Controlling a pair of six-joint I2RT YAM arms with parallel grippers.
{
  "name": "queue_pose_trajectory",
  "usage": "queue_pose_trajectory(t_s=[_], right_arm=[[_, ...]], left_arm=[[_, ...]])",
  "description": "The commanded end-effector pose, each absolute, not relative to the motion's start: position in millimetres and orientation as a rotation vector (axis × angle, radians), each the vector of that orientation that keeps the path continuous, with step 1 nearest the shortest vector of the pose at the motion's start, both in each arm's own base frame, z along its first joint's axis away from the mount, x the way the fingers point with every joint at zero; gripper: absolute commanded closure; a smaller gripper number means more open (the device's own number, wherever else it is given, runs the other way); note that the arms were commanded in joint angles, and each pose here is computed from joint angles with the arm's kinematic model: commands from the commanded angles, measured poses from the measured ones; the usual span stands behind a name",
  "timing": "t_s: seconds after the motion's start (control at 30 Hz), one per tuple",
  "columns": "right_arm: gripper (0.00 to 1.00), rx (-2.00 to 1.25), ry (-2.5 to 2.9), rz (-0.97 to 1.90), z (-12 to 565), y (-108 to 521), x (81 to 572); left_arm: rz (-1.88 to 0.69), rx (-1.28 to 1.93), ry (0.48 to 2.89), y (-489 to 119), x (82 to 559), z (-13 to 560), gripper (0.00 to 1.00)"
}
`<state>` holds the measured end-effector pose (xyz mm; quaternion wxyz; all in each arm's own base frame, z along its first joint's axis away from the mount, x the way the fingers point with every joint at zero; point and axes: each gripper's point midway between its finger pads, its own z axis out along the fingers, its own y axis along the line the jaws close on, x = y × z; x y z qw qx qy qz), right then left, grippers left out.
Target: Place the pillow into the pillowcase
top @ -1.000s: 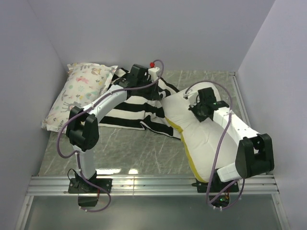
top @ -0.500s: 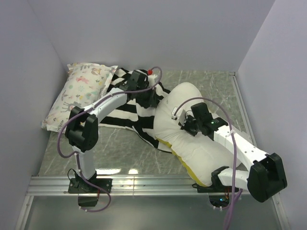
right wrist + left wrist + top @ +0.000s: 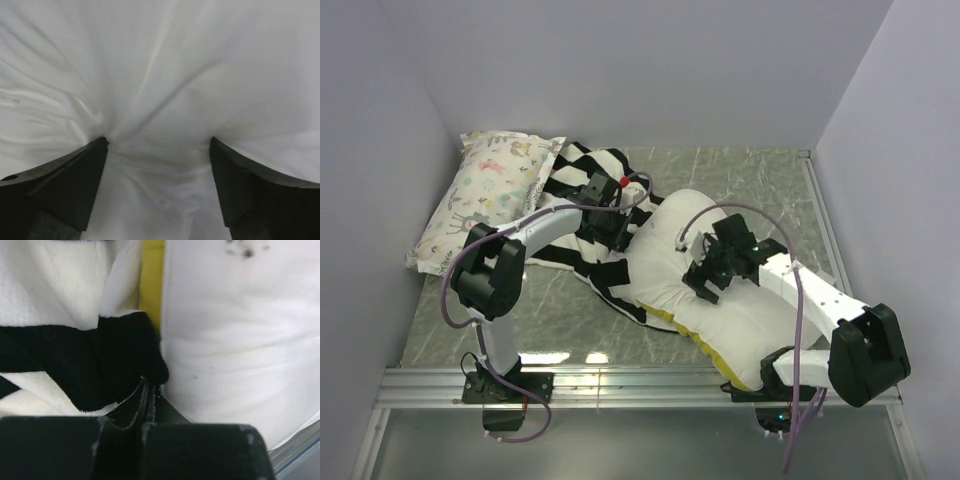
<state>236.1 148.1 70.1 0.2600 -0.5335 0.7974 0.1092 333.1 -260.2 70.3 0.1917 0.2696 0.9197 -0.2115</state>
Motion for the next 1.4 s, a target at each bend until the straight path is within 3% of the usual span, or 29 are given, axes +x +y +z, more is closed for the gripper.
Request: queue_pose_trajectory(t_s=[0.0, 0.13, 0.23, 0.43, 0.6, 0.8, 0.83, 0.93, 0.97, 1.03, 1.17, 1.27, 1.37], right_arm=[[0.02, -1.182, 2.313, 0.420, 108, 144, 236], [0.01, -0.786, 2.320, 0.385, 166, 134, 283], [0.00, -0.726, 2.477, 0.329, 154, 122, 285], [0.00, -0.865, 2.734, 0.139, 119, 58, 236], [0.00, -0.751, 2.895, -0.108, 124, -22, 207], [0.01, -0.878, 3.103, -0.181, 95, -62, 154], [0.04, -0.915, 3.165, -0.168, 76, -65, 142], [0.42, -0.959, 3.205, -0.207, 44, -77, 155], [0.69, -0.933, 3.174, -0.260, 38, -84, 174], [1.00, -0.897, 3.142, -0.362, 39, -101, 215], [1.00, -0.804, 2.854, -0.622, 78, -133, 311], [1.00, -0.920, 2.545, -0.747, 122, -135, 363], [1.00, -1.092, 2.285, -0.791, 151, -120, 381]], left_arm=[[-0.624, 0.794, 2.509, -268, 344, 91, 1.00], [-0.663, 0.802, 2.495, -272, 342, 92, 1.00], [-0.683, 0.802, 2.491, -274, 341, 93, 1.00], [-0.702, 0.791, 2.487, -276, 342, 95, 1.00], [-0.723, 0.779, 2.487, -278, 341, 93, 1.00], [-0.735, 0.762, 2.480, -280, 344, 93, 1.00], [-0.739, 0.763, 2.475, -282, 344, 94, 1.00], [-0.747, 0.753, 2.481, -283, 345, 93, 1.00], [-0.747, 0.750, 2.482, -282, 346, 92, 1.00], [-0.737, 0.747, 2.483, -281, 345, 91, 1.00], [-0.741, 0.734, 2.476, -279, 345, 93, 1.00], [-0.751, 0.723, 2.472, -279, 345, 93, 1.00], [-0.776, 0.724, 2.480, -281, 343, 90, 1.00]])
